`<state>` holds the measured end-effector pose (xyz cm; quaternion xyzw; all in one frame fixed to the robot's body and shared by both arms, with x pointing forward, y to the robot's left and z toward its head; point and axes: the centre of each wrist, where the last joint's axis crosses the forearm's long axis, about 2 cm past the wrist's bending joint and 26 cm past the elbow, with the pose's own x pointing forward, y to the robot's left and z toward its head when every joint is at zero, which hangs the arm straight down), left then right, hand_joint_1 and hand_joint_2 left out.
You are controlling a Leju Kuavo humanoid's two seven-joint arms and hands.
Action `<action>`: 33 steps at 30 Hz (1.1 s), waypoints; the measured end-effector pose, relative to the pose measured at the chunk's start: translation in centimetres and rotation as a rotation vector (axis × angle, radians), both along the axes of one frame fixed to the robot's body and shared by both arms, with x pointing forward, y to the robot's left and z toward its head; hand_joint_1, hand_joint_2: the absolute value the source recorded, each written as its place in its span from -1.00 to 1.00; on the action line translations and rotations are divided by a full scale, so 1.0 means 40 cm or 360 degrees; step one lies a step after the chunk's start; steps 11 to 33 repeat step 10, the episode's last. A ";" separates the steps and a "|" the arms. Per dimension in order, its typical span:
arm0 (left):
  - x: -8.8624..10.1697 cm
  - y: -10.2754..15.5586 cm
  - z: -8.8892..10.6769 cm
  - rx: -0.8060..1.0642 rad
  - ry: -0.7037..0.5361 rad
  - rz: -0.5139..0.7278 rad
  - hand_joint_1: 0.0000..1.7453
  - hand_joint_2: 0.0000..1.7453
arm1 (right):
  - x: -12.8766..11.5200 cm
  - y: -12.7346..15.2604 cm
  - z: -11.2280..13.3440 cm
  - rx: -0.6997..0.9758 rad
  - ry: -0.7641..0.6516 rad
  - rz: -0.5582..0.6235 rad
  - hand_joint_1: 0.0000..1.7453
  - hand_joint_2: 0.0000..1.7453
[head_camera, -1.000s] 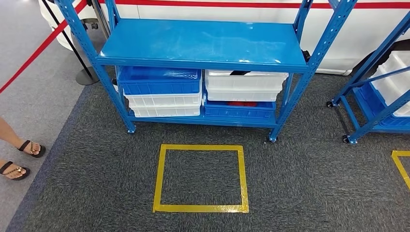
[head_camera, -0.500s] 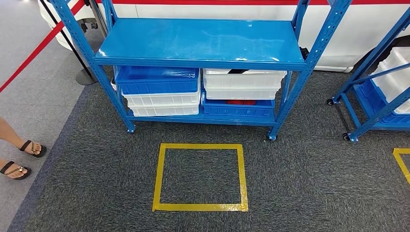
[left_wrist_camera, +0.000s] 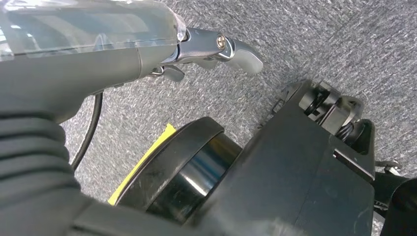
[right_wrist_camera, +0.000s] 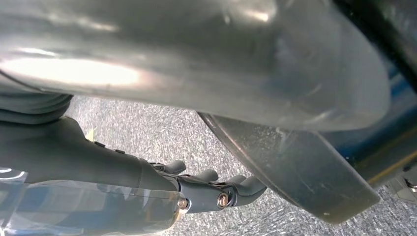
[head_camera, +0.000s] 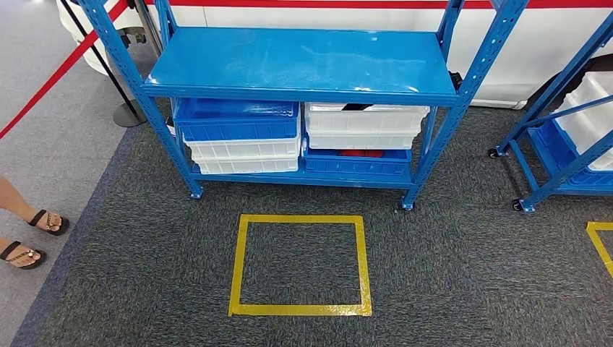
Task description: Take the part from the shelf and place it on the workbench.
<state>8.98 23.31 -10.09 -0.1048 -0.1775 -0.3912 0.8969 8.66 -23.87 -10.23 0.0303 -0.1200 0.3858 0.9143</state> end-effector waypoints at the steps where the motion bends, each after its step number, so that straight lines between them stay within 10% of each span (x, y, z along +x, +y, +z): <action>1: 0.001 0.000 0.000 -0.0001 -0.0001 -0.0002 -1.00 -0.50 | 0.000 0.000 0.000 -0.0001 -0.0002 0.0001 -1.00 -1.00; 2: 0.002 0.001 0.000 -0.0002 -0.0002 0.0000 -1.00 -1.00 | 0.000 0.000 0.000 -0.0001 -0.0005 0.0003 -1.00 -1.00; 33: 0.010 0.002 0.002 0.0000 -0.0015 0.0010 -1.00 -1.00 | 0.000 0.000 0.000 0.0006 -0.0033 0.0021 -1.00 -1.00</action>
